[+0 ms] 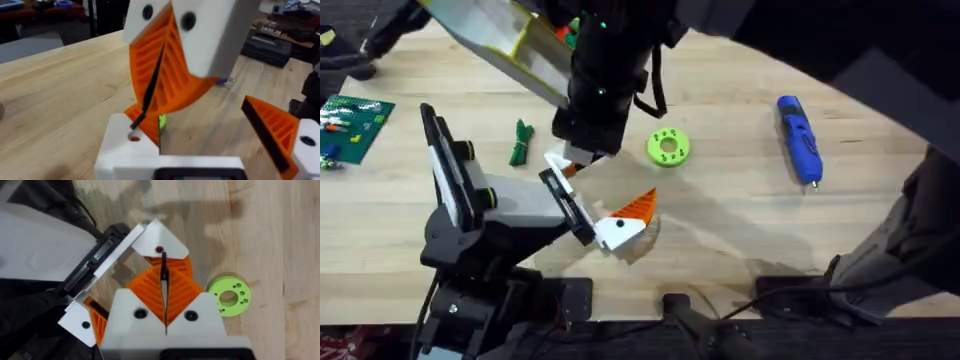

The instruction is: Pick up the gripper from the table and insert it into the empty holder that is missing its gripper. Then pick up a screw, insert it into the mounting hole, and use the screwdriver to tighten it. Finally, clean up the table by picking up the vegetable and placing it into the bucket.

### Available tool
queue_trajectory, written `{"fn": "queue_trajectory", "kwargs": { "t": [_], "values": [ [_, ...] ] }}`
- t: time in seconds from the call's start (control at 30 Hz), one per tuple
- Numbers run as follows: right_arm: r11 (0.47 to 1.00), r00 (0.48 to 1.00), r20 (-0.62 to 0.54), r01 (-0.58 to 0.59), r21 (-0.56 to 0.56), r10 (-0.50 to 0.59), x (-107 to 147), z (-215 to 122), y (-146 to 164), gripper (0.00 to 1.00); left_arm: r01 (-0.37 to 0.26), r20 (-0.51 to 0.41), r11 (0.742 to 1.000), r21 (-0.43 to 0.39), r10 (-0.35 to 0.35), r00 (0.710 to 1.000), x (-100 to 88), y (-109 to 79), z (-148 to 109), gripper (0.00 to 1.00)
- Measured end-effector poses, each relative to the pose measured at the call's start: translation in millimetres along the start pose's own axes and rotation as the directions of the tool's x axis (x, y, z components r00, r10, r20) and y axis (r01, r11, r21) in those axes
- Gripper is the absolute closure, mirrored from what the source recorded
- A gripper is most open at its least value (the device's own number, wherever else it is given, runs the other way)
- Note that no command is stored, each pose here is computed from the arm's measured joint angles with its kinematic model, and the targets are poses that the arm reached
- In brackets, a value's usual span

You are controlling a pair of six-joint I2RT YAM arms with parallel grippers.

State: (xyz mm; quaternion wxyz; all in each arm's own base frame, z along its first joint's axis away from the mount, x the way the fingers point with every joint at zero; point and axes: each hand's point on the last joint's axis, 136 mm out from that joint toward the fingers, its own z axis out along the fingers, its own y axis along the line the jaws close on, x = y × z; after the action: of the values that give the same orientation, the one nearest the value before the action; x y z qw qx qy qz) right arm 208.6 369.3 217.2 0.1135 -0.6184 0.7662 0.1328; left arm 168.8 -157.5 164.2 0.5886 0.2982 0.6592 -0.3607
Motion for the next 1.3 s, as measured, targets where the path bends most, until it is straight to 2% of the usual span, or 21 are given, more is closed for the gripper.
{"fn": "queue_trajectory", "kwargs": {
  "t": [1.3],
  "values": [
    [1.000, 0.997, 0.082, -0.011, 0.003, 0.011, -19.5, -0.9, -3.0, 0.993, 0.027, 0.004, 0.999, -0.031, -0.027, 1.000, -0.5, 5.5, -0.2, 0.010]
  ]
}}
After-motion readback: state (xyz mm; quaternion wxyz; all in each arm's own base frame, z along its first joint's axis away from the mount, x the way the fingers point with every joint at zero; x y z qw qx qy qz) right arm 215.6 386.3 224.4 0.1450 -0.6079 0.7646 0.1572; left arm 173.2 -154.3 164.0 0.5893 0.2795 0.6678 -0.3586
